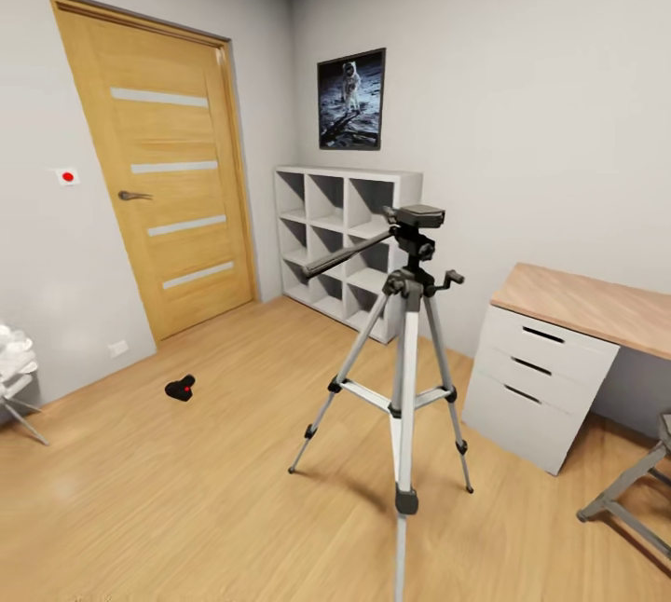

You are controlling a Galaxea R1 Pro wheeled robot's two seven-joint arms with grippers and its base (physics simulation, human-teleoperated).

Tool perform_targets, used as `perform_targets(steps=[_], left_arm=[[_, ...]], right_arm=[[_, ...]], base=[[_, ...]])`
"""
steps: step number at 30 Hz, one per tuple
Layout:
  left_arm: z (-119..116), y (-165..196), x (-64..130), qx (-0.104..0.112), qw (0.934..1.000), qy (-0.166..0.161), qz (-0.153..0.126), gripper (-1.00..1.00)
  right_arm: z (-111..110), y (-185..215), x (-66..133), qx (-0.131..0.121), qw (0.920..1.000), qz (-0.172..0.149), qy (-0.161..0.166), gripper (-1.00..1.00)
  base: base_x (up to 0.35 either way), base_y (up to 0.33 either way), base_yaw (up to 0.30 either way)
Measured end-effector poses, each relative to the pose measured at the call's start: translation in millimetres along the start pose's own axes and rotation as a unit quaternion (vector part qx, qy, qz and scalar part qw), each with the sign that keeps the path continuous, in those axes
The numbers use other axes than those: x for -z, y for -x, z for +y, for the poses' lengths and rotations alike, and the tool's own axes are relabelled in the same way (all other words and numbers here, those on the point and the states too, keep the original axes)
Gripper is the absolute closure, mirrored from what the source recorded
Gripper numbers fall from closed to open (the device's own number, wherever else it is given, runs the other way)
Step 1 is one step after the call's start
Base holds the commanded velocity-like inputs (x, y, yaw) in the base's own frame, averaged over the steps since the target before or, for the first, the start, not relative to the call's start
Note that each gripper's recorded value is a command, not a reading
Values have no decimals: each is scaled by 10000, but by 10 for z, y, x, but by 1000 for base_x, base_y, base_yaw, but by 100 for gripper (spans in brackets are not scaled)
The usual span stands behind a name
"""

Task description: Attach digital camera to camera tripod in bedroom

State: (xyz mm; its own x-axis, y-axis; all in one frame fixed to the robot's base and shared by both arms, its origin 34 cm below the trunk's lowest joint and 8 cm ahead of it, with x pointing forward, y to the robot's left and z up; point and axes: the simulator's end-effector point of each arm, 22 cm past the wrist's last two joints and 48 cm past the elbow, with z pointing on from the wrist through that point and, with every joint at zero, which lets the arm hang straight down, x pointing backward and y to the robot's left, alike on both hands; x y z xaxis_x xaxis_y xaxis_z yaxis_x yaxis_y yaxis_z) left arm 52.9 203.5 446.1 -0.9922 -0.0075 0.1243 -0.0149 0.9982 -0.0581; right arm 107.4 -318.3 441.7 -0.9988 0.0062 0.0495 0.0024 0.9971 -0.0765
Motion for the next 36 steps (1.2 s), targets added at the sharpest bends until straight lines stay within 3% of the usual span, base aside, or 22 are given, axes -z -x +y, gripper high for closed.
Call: perform_targets(steps=[10, 27, 36], left_arm=[[54, -5, 0, 1, 10000, 37, 9, -100], [72, -21, 0, 0, 10000, 56, 46, -100], [296, 4, 5, 0, 9998, 196, -3, -100]], right_arm=[[0, 3, 0, -2, 10000, -1, 0, -100], [1, 5, -1, -1, 10000, -2, 0, -100], [1, -1, 0, -2, 10000, 1, 1, -100]], base=[[-26, 0, 272], [-252, 0, 277], [-27, 0, 280]])
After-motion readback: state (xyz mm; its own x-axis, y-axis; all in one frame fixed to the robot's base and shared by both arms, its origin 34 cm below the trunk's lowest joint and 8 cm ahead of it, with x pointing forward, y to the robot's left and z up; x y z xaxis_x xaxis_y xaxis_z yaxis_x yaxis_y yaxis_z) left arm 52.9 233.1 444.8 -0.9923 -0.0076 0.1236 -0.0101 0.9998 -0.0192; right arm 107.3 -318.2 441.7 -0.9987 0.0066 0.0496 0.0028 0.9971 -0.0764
